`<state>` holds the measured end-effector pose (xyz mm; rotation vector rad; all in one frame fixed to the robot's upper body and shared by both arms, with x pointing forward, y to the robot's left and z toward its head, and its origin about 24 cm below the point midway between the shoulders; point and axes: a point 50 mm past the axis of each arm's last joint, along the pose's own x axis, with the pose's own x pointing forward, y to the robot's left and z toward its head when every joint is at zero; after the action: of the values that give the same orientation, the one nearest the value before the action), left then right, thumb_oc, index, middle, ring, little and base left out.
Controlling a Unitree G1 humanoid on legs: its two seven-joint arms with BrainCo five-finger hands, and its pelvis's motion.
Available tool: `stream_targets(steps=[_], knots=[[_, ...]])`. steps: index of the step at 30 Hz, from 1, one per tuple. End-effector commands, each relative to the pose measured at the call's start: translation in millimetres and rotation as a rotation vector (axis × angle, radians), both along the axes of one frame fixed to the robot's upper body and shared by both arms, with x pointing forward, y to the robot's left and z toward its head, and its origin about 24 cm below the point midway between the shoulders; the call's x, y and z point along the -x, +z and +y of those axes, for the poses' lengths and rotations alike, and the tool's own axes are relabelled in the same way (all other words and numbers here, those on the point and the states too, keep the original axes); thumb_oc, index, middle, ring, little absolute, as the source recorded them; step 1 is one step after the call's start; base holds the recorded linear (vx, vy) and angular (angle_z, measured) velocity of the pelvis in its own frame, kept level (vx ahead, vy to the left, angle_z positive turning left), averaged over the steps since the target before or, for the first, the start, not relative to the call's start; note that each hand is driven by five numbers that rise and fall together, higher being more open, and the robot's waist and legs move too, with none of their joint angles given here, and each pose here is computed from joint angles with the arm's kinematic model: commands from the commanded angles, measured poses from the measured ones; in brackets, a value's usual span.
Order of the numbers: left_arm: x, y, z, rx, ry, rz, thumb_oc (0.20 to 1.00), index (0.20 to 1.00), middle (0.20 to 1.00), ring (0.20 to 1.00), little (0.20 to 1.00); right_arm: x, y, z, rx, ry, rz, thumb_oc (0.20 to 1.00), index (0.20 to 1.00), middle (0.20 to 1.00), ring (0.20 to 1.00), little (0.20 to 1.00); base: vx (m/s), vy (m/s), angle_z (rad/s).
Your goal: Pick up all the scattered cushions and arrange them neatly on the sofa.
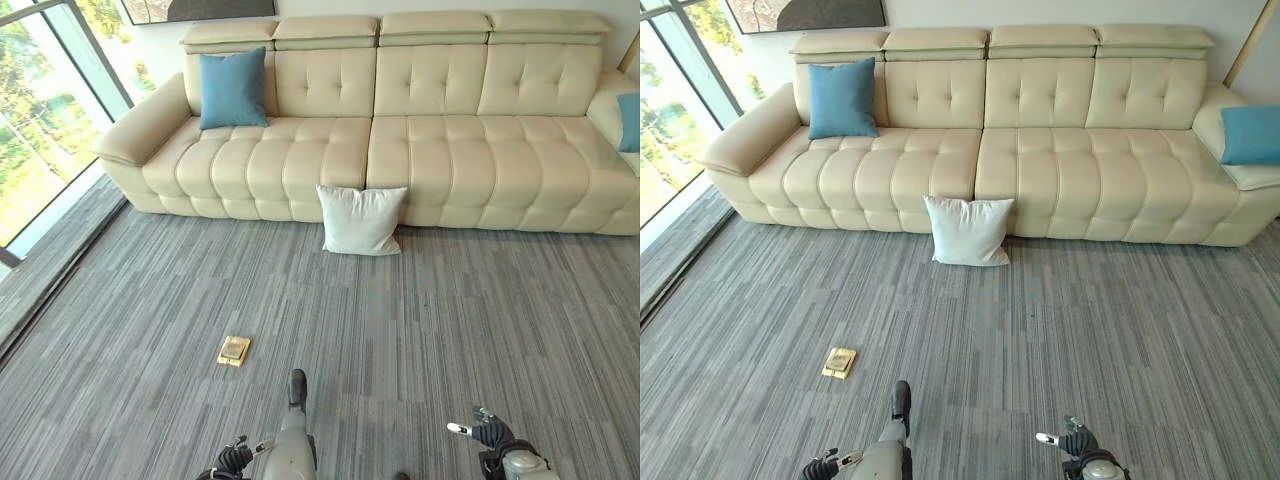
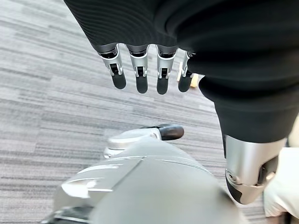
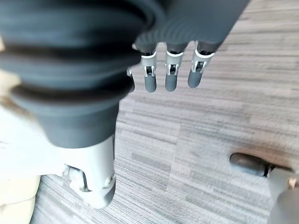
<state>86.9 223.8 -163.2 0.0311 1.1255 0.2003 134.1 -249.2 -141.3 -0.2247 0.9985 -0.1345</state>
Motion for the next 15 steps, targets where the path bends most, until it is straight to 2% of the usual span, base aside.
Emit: stream_targets(steps=[1, 4, 15], knots=[[-3.9, 5.0, 12.1, -0.044, -0.049, -0.032, 1.0, 1.0, 1.0, 1.0, 1.0, -9.6, 2.9, 7.4, -0.006, 0.028, -0.042, 1.0, 1.0, 1.0, 1.0, 1.0, 0.58, 0.352, -0.86], [-4.6, 6.5, 16.6, -0.06, -0.072, -0.032, 1.0, 1.0, 1.0, 1.0, 1.0, -14.4, 2.2, 19.7, -0.034, 0.061, -0.052, 1.0, 1.0, 1.0, 1.0, 1.0, 0.42, 0.263, -0.55], [-22.3, 10.6, 10.1, -0.055, -0.147, -0.082, 1.0, 1.0, 1.0, 1.0, 1.0, -10.5, 2.0, 15.3, -0.035, 0.017, -0.056, 1.0, 1.0, 1.0, 1.0, 1.0, 0.18, 0.109, 0.15]])
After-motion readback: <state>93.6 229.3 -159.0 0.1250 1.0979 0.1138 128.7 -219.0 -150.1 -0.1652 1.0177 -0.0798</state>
